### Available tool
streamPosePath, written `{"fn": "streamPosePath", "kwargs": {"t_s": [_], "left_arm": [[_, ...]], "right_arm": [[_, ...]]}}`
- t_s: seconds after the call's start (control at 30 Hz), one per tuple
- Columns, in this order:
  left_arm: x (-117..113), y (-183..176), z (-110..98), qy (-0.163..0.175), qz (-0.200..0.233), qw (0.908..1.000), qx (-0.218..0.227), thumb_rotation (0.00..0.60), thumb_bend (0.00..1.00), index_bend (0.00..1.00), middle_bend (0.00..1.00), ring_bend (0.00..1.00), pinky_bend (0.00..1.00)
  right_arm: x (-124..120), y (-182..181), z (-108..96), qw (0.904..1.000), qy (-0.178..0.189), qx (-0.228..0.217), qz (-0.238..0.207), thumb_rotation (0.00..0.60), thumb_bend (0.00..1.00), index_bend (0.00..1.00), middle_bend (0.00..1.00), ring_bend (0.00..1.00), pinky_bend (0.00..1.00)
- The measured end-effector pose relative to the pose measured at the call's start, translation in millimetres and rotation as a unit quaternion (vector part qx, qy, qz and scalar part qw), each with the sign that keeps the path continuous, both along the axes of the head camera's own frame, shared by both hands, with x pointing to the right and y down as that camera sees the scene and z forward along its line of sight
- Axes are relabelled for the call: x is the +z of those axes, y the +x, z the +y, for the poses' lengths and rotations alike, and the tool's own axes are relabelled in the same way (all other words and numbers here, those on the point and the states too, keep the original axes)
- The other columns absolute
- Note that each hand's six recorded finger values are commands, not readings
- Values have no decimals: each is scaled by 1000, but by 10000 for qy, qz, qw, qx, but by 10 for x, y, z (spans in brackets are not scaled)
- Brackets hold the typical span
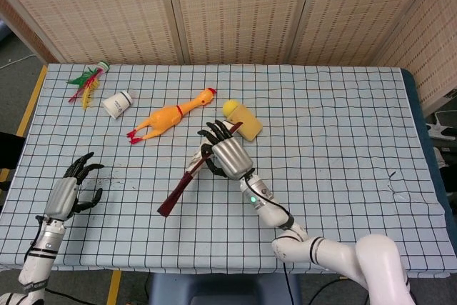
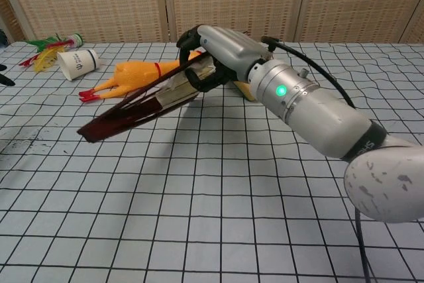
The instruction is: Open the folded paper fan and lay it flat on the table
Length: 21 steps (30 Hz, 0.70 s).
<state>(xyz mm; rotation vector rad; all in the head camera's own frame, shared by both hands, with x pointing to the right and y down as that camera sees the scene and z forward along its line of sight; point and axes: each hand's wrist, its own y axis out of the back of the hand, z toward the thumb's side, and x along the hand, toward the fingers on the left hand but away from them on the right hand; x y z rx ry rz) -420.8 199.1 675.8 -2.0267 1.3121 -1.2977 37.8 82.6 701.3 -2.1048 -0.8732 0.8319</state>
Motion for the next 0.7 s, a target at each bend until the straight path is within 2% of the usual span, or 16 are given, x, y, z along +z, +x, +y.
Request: {"fn": "streamPosePath", "kwargs": {"t_s": [0.17, 0.27, 0.33, 0.53, 0.7], "left_arm": [[129, 116, -148, -423, 501, 9977, -181, 600, 437, 442, 34, 0, 85], [153, 149, -220, -522, 663, 9960, -279, 600, 436, 524, 46, 0, 84], [185, 171, -259, -619, 789, 9943, -374, 600, 436, 524, 48, 0, 82], [306, 353, -330, -1068, 1371, 9825, -667, 600, 437, 386, 37, 0, 65], [316, 569, -272, -1409, 1591, 9761, -458, 599, 434, 176, 0, 0, 64]], "right_arm": [[-88, -325, -96, 9990, -248, 153, -349, 600, 606, 749, 155, 0, 0], [-89, -376, -100, 9987, -293, 168, -384, 600, 607, 749, 155, 0, 0], [-109, -425, -121, 9982, -306, 218, -457, 600, 614, 749, 155, 0, 10], [-244, -693, -176, 9925, -343, 453, -1084, 600, 627, 749, 155, 0, 33], [-337, -893, -354, 9856, -335, 725, -1489, 600, 627, 749, 155, 0, 35]]}}
